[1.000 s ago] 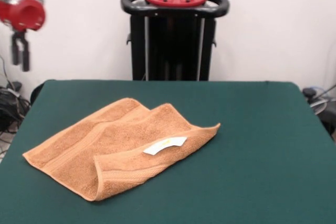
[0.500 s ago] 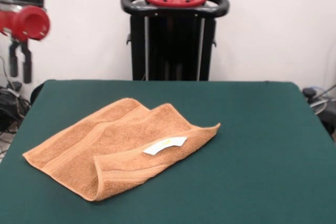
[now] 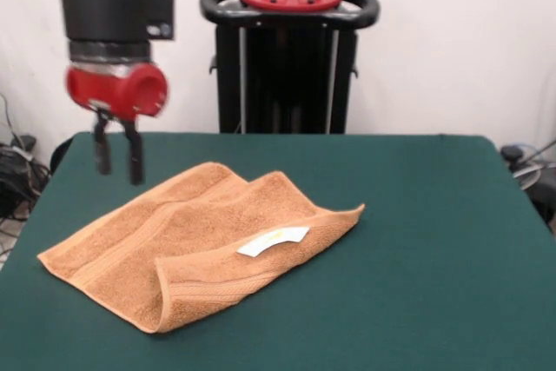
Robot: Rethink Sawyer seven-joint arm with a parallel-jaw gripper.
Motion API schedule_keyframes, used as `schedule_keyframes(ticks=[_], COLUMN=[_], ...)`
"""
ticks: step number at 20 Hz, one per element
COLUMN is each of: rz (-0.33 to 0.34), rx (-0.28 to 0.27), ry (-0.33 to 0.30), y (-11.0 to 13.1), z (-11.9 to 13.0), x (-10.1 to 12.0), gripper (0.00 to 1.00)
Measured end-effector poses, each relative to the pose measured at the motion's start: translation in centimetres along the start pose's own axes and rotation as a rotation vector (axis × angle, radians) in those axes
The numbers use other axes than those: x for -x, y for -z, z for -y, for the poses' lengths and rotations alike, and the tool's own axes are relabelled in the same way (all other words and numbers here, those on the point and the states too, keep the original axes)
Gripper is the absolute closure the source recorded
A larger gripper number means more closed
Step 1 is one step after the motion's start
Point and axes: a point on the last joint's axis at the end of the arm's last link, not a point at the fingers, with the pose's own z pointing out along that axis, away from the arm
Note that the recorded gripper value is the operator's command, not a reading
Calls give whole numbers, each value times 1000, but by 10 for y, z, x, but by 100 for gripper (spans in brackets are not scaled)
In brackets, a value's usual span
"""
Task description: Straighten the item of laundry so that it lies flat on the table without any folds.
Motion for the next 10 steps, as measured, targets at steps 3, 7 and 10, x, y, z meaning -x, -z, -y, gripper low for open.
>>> schedule_keyframes(ticks=[3,7,10], rz=[-28,-56,-69], rx=[7,11,11], ry=[17,13,9], y=[-15,-32,-43], z=[-12,-12,-10], x=[-12,-20,-25], gripper=[0,0,0])
